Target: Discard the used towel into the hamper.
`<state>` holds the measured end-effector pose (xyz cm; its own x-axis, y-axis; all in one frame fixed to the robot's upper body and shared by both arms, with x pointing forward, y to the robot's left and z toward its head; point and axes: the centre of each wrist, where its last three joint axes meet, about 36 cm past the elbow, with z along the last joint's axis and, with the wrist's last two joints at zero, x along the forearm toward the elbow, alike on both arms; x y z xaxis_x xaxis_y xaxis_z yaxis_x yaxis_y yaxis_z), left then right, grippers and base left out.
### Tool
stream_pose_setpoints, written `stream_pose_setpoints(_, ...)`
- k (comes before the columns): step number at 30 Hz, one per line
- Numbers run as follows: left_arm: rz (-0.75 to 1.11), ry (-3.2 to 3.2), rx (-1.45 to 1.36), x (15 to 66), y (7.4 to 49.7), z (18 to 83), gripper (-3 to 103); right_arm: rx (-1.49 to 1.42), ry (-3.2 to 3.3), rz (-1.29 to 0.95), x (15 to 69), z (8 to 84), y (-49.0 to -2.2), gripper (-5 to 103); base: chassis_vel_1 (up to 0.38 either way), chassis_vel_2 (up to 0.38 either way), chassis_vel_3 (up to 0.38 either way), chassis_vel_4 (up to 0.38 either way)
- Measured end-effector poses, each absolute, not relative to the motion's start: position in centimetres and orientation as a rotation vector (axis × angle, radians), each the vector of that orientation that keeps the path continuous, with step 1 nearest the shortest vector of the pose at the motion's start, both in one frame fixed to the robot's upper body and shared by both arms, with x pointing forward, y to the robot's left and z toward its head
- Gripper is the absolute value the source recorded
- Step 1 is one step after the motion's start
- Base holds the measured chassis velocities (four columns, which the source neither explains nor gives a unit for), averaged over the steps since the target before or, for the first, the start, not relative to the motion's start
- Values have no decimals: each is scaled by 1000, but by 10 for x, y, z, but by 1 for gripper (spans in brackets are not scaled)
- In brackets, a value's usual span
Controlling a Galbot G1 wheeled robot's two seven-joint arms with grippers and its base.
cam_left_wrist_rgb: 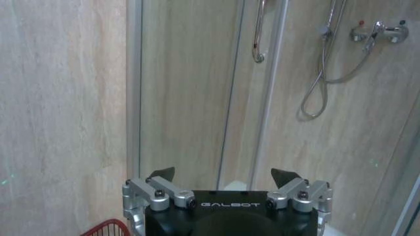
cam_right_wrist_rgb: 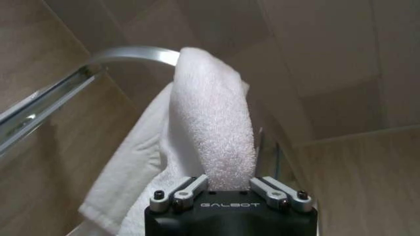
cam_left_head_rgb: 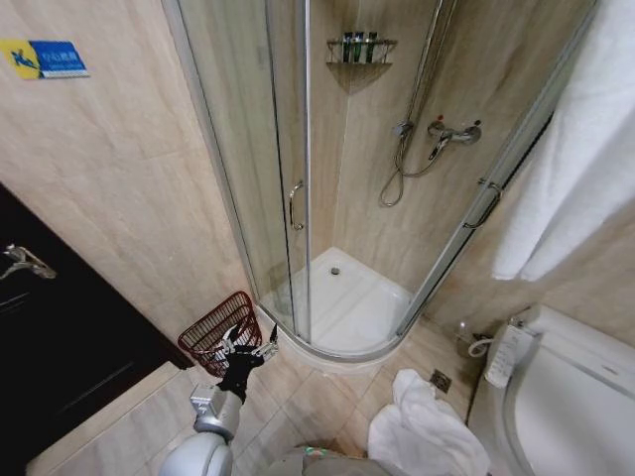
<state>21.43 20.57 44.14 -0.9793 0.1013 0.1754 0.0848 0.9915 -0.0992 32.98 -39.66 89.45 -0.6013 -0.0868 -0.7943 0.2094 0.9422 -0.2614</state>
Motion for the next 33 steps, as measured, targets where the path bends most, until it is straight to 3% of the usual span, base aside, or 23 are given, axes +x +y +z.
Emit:
stream_pose_setpoints(14, 135, -2954, -139, 214, 206, 441, 99, 122, 2133, -406, 312, 858, -390, 7, 0, 0, 0, 0)
stream_pose_setpoints(24, 136, -2954, -139, 214, 206, 441, 99, -31, 2070, -521, 267, 763, -356, 7, 0, 0, 0, 0)
stream_pose_setpoints(33, 136, -2954, -139, 214, 206, 441, 99, -36, 2064, -537, 262, 756, -354, 7, 0, 0, 0, 0)
